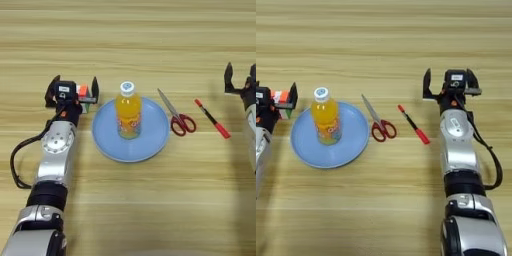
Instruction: Move the objects on the table
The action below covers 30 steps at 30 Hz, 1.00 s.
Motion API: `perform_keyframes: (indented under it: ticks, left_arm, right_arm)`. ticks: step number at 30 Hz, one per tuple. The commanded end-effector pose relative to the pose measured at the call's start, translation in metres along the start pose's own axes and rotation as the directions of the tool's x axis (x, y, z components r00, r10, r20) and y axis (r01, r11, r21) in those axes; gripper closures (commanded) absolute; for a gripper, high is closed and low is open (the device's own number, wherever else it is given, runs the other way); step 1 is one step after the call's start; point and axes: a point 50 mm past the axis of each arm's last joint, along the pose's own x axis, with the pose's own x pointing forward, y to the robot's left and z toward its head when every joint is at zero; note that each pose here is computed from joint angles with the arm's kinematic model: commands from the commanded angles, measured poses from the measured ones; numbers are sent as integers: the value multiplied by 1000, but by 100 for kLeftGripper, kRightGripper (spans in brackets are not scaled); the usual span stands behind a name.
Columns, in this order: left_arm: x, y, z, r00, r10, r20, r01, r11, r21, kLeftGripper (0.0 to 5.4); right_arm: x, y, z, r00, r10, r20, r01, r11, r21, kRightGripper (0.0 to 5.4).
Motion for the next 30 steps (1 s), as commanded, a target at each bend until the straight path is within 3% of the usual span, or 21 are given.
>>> perform_keyframes:
  ticks: [1,11,19,26,30]
  left_arm:
    - [-1,1,4,1000,3,25,-3,1000,5,0]
    - [-3,2,33,988,-9,155,19,998,-66,0]
    - [-18,-25,63,963,-117,241,146,983,-108,0]
    - [-33,-52,74,927,-278,252,310,946,-97,0]
    - [-38,-59,75,913,-327,243,355,931,-82,0]
  right_arm:
    - [4,2,3,1000,11,6,-11,1000,7,1]
    - [3,10,1,1000,28,-3,-28,1000,-1,1]
    - [3,13,0,999,35,-6,-35,999,-5,1]
    - [3,14,0,999,41,-5,-41,999,-7,1]
    - [3,15,0,999,42,-4,-42,999,-7,1]
